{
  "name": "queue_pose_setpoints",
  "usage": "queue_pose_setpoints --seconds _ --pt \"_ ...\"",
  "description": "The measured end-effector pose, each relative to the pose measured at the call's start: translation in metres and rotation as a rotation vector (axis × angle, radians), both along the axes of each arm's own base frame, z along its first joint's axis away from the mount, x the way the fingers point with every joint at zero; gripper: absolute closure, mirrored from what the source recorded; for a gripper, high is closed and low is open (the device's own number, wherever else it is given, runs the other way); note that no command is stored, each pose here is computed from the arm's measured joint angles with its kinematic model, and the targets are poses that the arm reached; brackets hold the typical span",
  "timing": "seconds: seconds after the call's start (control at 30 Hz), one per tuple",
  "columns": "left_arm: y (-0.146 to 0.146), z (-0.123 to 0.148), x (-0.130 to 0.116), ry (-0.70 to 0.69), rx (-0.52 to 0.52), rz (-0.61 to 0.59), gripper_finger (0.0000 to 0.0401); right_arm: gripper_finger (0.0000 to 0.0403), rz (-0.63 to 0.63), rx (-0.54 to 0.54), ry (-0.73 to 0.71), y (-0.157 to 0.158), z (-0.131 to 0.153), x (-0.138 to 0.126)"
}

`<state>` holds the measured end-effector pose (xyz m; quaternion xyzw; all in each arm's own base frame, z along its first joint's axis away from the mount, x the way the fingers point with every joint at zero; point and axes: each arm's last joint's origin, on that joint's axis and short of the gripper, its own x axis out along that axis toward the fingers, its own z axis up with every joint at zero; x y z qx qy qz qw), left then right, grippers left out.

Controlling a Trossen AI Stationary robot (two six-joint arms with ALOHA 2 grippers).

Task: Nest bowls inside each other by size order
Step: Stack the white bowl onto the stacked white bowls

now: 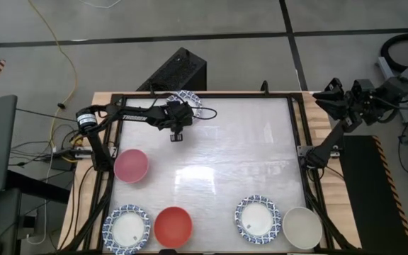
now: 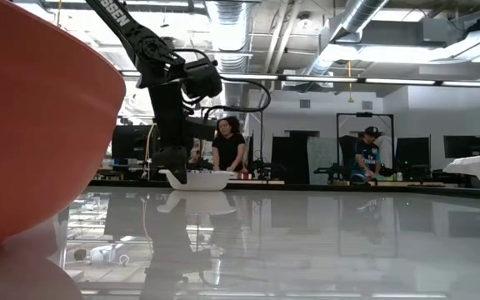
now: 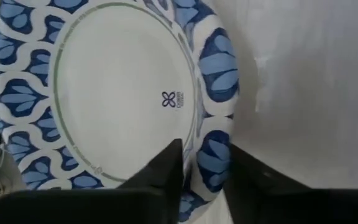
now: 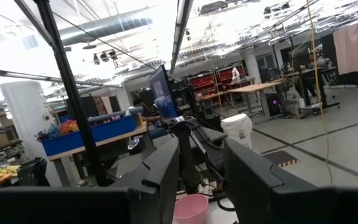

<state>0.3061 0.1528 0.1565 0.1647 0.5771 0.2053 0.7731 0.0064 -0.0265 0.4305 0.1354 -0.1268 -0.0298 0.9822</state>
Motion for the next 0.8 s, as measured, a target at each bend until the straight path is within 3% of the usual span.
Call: queue_pose_setpoints --seconds 0.17,0.5,0.8 --pt "-0.001 0.002 0.0 -0.008 0.001 0.017 0.0392 0.0255 0.0 0.001 0.0 0.0 0.0 0.0" --pt "-0.007 0.03 0.003 -0.088 0.001 0.034 0.04 0.0255 0.0 0.001 0.0 0.0 0.0 0.0" --pt "-0.029 0.086 0.0 -0.253 0.028 0.04 0.0401 0.0255 0.0 0.001 0.001 0.0 0.0 0.0"
